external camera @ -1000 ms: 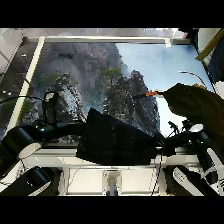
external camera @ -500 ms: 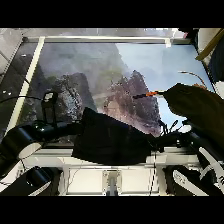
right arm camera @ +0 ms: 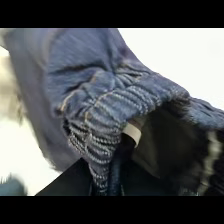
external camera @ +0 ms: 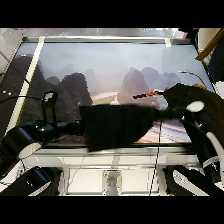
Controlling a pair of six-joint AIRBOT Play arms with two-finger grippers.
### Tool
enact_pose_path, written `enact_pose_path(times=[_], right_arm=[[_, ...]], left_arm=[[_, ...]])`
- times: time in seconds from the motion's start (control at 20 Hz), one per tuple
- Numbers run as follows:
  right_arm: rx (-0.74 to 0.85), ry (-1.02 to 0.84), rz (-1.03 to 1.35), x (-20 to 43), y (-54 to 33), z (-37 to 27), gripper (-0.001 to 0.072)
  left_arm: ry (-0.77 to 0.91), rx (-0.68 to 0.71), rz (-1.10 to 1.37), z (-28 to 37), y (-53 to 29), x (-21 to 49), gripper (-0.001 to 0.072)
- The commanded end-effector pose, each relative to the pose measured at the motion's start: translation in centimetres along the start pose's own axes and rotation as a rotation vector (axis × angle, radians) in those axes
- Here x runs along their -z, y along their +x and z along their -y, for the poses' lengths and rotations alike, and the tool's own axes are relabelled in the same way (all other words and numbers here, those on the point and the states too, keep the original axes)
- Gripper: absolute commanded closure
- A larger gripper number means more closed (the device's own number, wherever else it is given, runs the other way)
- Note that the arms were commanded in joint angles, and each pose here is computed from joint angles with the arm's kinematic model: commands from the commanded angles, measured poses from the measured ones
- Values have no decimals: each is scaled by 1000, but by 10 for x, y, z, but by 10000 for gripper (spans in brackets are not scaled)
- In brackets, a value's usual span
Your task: Fold the clothes and pants, and hang the long-sleeved shirts on hangers.
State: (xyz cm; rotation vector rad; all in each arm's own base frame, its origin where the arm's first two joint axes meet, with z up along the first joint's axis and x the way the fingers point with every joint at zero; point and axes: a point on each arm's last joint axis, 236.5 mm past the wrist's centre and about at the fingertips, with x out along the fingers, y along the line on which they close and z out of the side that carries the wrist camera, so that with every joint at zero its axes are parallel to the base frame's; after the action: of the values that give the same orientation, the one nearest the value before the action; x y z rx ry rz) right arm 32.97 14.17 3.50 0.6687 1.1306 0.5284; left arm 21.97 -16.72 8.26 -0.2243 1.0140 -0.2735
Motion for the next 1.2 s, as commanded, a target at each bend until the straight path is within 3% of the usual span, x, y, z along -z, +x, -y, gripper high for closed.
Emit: enact_pose_path(times=[0.0, 0.15, 0.25, 0.7, 0.85, 0.95, 1.0, 1.05, 1.1, 1.15], right_arm=[[112, -74, 342, -116, -73, -32, 690], [246, 83, 581, -172, -175, -1, 690], [317, 233, 650, -170, -235, 36, 690], [705, 853, 560, 12, -382, 178, 690], [901, 857, 430, 68, -409, 203, 690], [922, 866, 409, 77, -411, 206, 676], [908, 859, 415, 74, -410, 204, 528], [903, 858, 413, 74, -409, 202, 225], [904, 857, 413, 73, -411, 198, 128], [907, 842, 431, 68, -417, 192, 129]], left_arm=[[0, 18, 23, 4, 0, -6, -5], [0, 23, 30, 5, -1, -7, -6], [0, 26, 33, 6, -1, -8, -6], [-6, 31, 38, 7, -1, -9, -6], [-16, 31, 38, 7, -1, -9, -5], [-16, 31, 37, 7, -1, -9, -5], [-16, 31, 37, 7, -1, -9, -5], [-16, 31, 37, 7, -1, -9, -6], [-16, 30, 37, 7, -1, -9, -5], [-16, 31, 37, 7, -1, -9, -6]])
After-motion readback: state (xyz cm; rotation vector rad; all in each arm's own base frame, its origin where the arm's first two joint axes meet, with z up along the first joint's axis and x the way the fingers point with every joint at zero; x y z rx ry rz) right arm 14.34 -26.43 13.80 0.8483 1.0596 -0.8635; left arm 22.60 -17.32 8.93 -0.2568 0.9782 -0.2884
